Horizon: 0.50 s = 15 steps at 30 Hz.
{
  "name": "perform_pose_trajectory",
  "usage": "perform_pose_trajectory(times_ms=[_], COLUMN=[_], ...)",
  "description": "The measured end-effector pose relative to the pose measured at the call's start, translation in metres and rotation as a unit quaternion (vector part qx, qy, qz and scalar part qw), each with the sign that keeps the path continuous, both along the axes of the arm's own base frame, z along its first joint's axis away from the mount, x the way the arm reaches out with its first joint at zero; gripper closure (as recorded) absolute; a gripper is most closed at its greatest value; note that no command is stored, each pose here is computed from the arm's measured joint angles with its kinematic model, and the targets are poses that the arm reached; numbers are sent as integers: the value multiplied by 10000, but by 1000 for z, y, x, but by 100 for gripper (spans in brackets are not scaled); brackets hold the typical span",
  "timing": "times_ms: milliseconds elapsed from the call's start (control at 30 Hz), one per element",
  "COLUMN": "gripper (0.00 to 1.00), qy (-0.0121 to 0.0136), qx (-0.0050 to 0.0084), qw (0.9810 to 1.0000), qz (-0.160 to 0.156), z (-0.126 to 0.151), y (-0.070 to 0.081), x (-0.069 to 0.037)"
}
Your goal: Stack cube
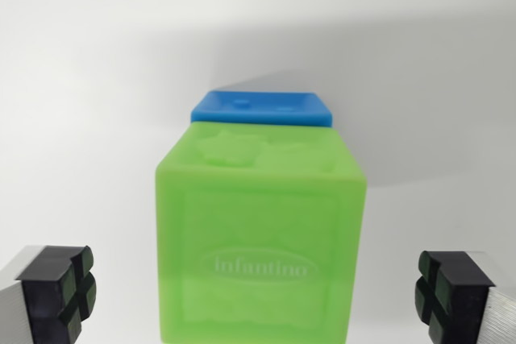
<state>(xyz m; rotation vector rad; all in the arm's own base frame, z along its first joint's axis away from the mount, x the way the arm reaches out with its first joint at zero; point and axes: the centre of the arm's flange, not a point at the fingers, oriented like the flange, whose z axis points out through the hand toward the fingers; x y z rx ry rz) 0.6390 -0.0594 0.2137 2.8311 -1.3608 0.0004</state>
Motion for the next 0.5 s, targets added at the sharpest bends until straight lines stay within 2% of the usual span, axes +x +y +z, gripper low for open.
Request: perform_pose_trajectory(times_ms=[500], gripper=[0], qy=[-5], qx=[9], qw=[10000], qz=[1], z=[56], y=[0], x=[-1])
